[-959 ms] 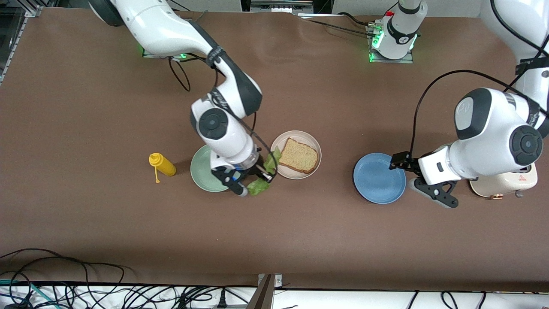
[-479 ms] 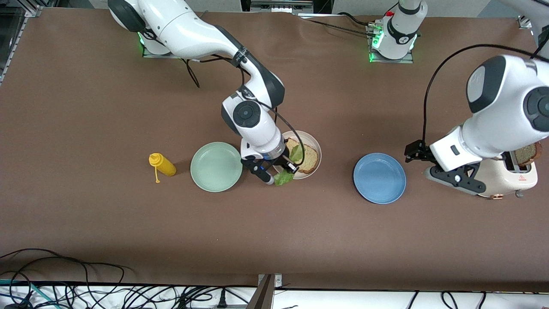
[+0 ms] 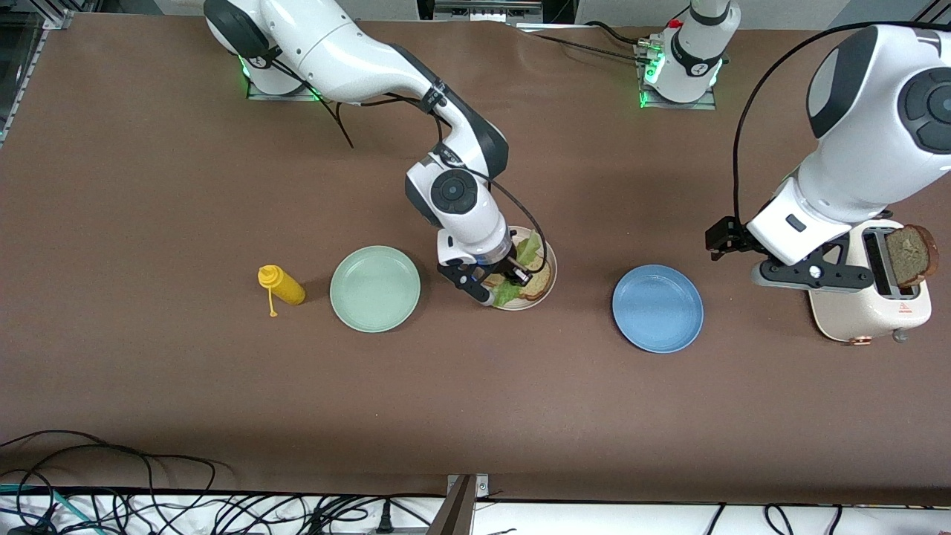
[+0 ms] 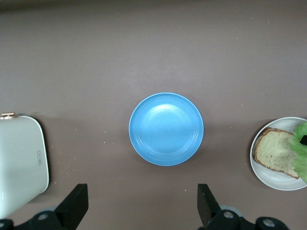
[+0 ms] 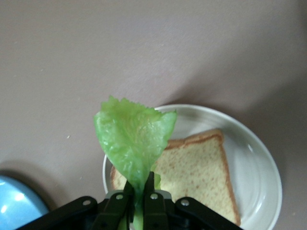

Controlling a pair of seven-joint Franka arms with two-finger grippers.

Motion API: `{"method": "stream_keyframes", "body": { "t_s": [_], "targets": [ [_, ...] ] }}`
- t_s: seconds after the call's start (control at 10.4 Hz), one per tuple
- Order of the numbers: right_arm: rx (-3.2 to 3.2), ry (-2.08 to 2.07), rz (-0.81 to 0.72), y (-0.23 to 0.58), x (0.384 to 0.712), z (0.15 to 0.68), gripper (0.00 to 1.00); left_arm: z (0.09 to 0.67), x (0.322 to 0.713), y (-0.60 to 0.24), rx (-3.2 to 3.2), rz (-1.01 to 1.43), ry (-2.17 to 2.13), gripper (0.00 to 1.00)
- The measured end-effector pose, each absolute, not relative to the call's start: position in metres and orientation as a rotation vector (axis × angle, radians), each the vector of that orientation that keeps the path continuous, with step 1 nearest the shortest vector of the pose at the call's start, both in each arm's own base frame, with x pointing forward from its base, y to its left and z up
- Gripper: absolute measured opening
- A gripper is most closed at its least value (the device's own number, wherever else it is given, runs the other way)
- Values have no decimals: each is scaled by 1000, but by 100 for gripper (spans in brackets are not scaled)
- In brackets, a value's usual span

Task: Make sandwich on beige plate with both arms
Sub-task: 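Lower the lettuce onto the bread and open the right gripper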

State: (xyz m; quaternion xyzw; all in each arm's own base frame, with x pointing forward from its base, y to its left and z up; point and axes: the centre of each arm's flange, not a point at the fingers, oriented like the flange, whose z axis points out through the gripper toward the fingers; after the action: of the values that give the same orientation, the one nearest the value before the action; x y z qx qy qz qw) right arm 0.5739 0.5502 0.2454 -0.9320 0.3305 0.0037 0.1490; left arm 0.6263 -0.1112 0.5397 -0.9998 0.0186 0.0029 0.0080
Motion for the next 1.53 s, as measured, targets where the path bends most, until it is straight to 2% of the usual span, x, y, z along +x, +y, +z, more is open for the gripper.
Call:
{"method": "stream_keyframes", "body": {
  "t_s": [0.29, 0.58, 0.86, 1.25, 1.34, 1.44, 1.53],
  "targets": [
    [-2689, 957, 19, 548, 574, 237, 7, 547, 632, -57, -3235, 16, -42, 100],
    [-2704, 972, 40, 550, 570, 231, 7, 584, 614, -60, -3222, -42, -31, 100],
    [-2716, 959, 50, 558, 561, 230, 15, 589, 610, -61, -3217, -38, -29, 100],
    [-2711, 949, 42, 563, 558, 235, 67, 586, 608, -57, -3214, 3, -38, 100],
    [-2703, 952, 32, 561, 562, 242, 76, 586, 607, -58, -3216, 13, -36, 100],
    [-2704, 957, 25, 557, 566, 250, 93, 585, 606, -60, -3216, 26, -30, 100],
    [-2714, 964, 18, 552, 571, 261, 100, 585, 604, -62, -3216, 39, -23, 100]
  ]
}}
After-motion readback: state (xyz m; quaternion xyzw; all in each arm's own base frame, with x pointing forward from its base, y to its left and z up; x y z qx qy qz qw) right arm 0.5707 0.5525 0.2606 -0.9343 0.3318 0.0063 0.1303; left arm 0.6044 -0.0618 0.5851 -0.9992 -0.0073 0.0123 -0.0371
